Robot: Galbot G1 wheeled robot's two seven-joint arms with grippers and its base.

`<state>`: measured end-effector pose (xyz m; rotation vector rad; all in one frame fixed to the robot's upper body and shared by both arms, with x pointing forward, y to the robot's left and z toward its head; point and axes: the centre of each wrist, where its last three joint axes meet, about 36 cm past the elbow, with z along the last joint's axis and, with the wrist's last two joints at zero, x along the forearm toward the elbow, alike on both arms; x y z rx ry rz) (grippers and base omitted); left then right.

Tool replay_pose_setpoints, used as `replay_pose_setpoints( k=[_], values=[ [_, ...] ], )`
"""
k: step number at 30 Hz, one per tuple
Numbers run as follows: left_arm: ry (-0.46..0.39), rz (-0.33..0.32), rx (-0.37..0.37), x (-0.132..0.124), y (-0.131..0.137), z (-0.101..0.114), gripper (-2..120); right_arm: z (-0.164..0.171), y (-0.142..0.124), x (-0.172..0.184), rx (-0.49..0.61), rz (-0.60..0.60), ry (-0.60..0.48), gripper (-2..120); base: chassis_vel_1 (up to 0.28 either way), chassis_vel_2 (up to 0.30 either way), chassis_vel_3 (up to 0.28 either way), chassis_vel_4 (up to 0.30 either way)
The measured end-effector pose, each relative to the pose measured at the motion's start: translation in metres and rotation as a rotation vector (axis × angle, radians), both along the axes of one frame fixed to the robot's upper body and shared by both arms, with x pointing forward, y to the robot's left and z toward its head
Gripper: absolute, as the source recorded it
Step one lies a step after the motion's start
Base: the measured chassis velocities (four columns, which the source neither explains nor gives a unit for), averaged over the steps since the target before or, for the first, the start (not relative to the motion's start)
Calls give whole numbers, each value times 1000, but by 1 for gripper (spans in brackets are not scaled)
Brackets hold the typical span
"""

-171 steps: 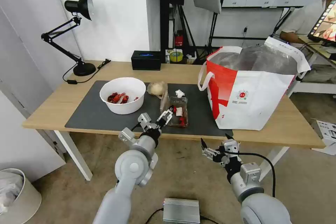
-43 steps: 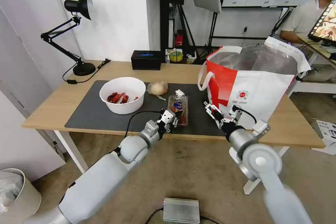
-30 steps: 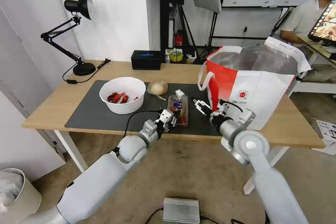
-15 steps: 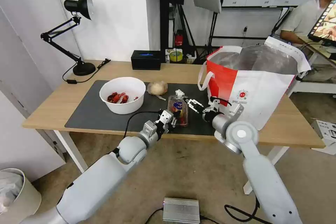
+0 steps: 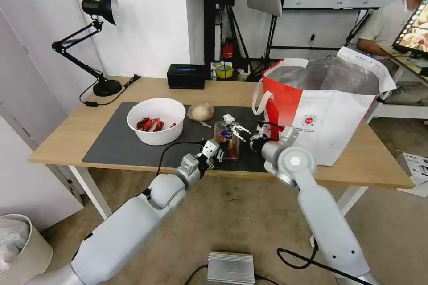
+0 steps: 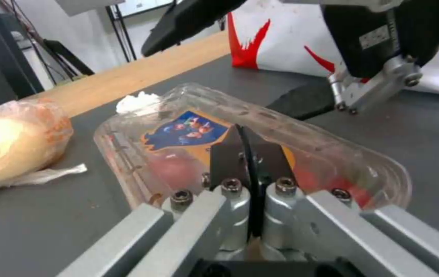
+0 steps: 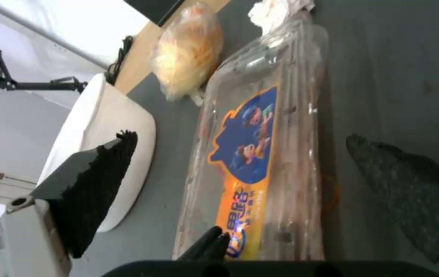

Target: Pick up the trash from the table and place it into the takeout bag.

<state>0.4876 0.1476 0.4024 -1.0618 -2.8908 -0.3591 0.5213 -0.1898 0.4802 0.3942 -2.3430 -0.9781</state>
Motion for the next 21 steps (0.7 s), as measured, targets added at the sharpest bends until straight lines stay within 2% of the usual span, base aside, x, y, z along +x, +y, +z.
replay_pose_setpoints(
  k=[21],
  values=[
    [-2, -2, -5, -3, 2, -2, 0, 7, 18, 27, -36, 27, 40, 100, 0, 0, 0, 0]
  ],
)
